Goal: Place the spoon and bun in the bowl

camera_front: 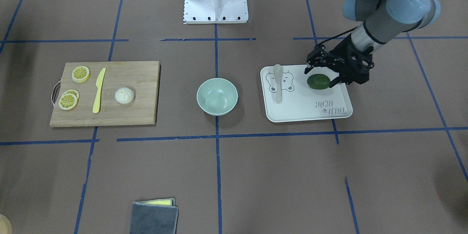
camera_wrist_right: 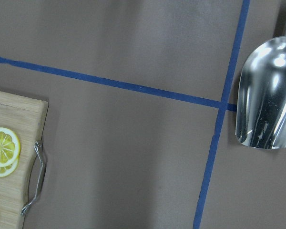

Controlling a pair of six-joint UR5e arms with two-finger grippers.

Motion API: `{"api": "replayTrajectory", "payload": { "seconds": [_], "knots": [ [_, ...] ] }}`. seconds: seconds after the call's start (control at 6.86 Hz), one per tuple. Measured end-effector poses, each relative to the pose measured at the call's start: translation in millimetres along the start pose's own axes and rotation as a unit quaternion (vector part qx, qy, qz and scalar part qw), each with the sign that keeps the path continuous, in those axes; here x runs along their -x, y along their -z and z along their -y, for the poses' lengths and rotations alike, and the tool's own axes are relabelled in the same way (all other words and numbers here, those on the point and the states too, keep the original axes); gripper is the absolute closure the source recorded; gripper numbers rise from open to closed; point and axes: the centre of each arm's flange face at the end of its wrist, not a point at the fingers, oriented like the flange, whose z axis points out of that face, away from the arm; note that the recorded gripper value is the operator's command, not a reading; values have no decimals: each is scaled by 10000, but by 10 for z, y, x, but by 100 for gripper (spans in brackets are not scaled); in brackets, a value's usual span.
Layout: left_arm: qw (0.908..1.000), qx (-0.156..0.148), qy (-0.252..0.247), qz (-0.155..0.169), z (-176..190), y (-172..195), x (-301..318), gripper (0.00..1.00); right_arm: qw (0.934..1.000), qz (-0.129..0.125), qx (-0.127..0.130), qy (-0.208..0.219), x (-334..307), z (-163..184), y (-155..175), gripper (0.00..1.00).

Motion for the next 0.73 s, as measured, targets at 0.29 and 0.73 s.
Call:
{"api": "replayTrajectory", "payload": {
  "seconds": [0.29, 0.73],
  "knots": [
    [9981, 51, 117, 599, 98, -532, -392, 4, 10000, 11, -13, 18, -18, 0, -25, 0],
    [9951, 234, 64, 956, 18, -1030, -581, 9, 10000, 32, 39, -43, -77, -19, -81, 0]
  ]
}}
